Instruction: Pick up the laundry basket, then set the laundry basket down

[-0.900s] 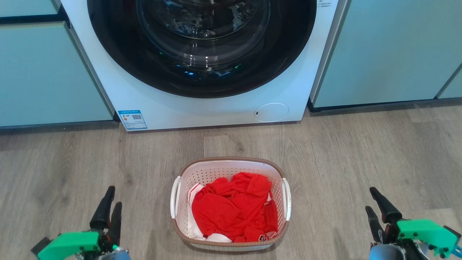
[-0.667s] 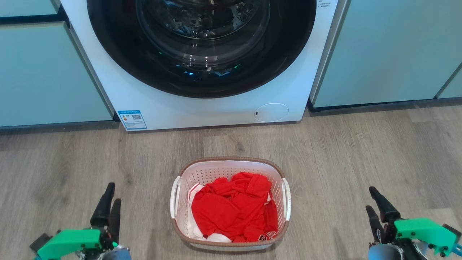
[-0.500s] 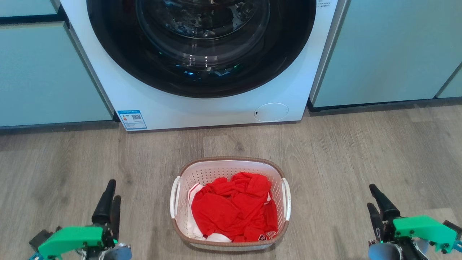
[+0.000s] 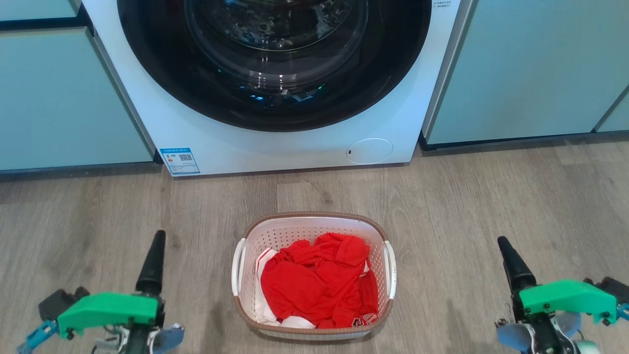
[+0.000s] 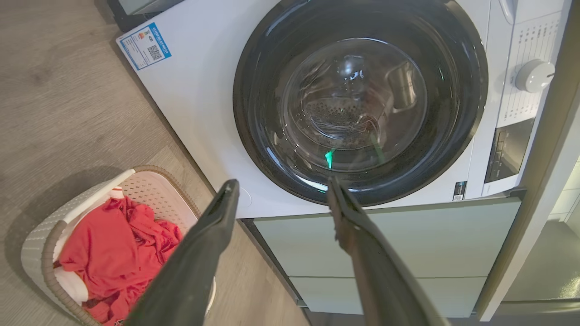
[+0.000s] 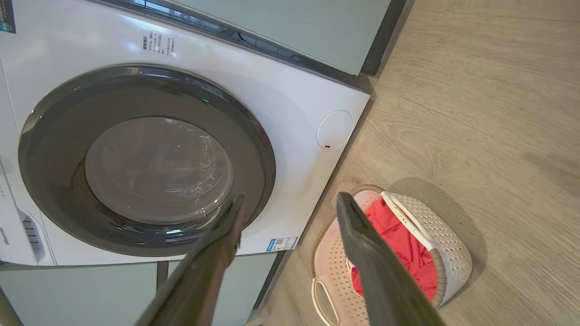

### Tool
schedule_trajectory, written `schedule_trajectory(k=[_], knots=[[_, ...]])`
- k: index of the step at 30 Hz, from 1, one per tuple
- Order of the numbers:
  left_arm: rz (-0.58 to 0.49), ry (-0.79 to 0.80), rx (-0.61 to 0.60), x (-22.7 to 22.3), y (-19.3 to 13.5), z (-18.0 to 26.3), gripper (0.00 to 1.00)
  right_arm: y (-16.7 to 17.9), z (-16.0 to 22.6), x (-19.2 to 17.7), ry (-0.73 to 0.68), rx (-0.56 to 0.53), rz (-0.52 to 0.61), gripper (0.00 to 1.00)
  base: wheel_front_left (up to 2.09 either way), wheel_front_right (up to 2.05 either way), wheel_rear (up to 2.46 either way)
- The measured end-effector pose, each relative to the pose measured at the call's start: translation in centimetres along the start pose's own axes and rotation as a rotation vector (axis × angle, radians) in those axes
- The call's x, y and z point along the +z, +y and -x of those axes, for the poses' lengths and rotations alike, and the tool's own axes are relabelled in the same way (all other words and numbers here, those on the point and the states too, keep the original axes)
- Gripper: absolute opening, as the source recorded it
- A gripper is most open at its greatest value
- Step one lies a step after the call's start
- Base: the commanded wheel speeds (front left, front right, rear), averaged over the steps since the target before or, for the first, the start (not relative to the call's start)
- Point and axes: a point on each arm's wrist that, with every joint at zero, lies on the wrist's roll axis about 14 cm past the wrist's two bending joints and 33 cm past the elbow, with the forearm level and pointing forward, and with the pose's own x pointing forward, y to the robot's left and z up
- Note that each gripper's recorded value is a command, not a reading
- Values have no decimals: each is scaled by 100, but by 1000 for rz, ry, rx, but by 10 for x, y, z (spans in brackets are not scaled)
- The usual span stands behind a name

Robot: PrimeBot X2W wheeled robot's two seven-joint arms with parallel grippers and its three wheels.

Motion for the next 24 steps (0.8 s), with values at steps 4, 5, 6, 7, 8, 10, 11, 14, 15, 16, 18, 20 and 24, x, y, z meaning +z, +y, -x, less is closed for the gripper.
schedule_trajectory(k=[4, 5, 6, 7, 8, 10, 11, 14, 15, 16, 18, 20, 24], knots=[[-78, 2, -9, -2, -5, -1, 100, 6, -2, -2, 4, 19, 63, 100, 0, 0, 0], [-101, 3, -9, -3, -6, -1, 100, 8, -2, -3, 7, 24, 77, 100, 0, 0, 0], [-130, 7, -13, -4, -7, -1, 100, 10, -3, -4, 6, 30, 90, 100, 0, 0, 0], [-154, 6, -18, -5, -9, -2, 100, 13, -4, -4, 6, 37, 104, 100, 0, 0, 0], [-171, 6, -23, -6, -11, -2, 100, 15, -4, -4, 7, 44, 118, 100, 0, 0, 0], [-211, 9, -20, -8, -11, -2, 100, 16, -4, -4, 3, 49, 144, 100, 0, 0, 0], [-228, 10, -21, -9, -11, -2, 100, 17, -4, -5, 4, 50, 156, 100, 0, 0, 0], [-282, 1, -20, -8, -13, -2, 100, 20, -5, -5, 1, 61, 195, 100, 0, 0, 0], [-298, -1, -22, -8, -14, -2, 100, 21, -5, -6, 3, 64, 207, 100, 0, 0, 0], [-316, -2, -23, -8, -15, -2, 100, 22, -5, -7, 2, 67, 220, 100, 0, 0, 0], [-349, -1, -26, -9, -16, -2, 100, 24, -5, -9, 6, 75, 248, 100, 0, 0, 0], [-383, -5, -30, -9, -18, -2, 100, 25, -5, -10, 6, 82, 274, 100, 0, 0, 0], [-445, -12, -32, -9, -20, -2, 100, 30, -4, -11, 4, 97, 328, 100, 0, 0, 0]])
